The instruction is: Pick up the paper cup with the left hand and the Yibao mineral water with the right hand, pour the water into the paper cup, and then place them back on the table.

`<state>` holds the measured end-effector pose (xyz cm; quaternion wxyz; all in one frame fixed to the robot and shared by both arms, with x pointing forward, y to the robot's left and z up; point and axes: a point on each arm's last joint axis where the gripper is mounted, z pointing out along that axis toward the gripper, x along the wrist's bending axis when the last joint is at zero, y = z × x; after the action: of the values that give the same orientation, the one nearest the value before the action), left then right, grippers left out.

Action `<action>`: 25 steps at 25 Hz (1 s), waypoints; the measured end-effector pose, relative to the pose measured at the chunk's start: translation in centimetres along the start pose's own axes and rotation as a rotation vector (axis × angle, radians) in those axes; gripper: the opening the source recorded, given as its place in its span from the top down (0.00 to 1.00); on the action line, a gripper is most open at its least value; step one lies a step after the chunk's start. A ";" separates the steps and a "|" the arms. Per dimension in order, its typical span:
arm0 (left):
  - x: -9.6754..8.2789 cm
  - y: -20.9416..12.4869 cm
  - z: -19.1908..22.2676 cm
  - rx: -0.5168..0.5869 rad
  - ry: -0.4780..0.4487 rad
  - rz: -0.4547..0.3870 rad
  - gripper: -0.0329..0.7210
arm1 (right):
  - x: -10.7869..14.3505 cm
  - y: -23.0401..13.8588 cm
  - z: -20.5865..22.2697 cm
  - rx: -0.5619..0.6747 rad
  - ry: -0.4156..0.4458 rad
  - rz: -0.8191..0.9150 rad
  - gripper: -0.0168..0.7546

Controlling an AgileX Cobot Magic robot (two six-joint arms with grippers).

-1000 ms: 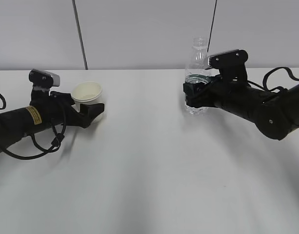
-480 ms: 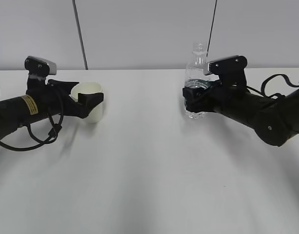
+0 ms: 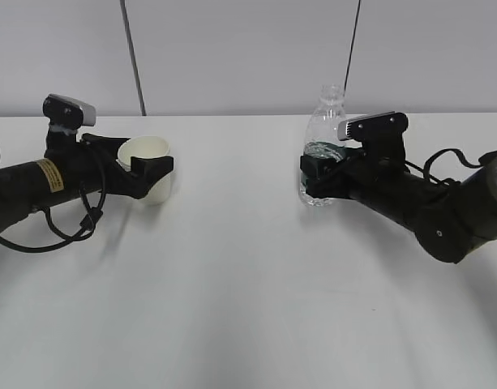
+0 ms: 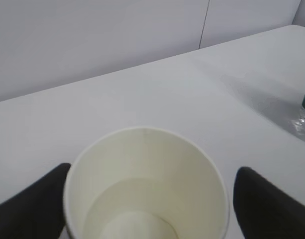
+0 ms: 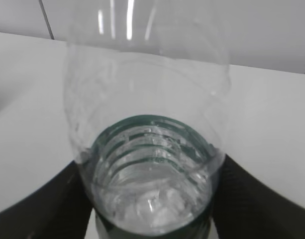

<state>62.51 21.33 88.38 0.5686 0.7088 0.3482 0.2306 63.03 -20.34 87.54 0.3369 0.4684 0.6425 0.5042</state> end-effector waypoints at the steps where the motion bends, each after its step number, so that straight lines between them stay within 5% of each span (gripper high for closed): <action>1: 0.0 0.0 0.0 0.000 -0.001 0.001 0.17 | 0.0 -0.1 0.0 -0.010 -0.002 0.004 0.35; 25: 0.0 0.0 0.0 0.003 0.000 -0.001 0.18 | -0.1 -1.6 0.5 -0.075 0.004 0.023 0.35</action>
<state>62.50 21.33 88.35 0.5675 0.7096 0.3489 0.2296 63.10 -20.30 85.85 0.3471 0.4616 0.6185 0.5329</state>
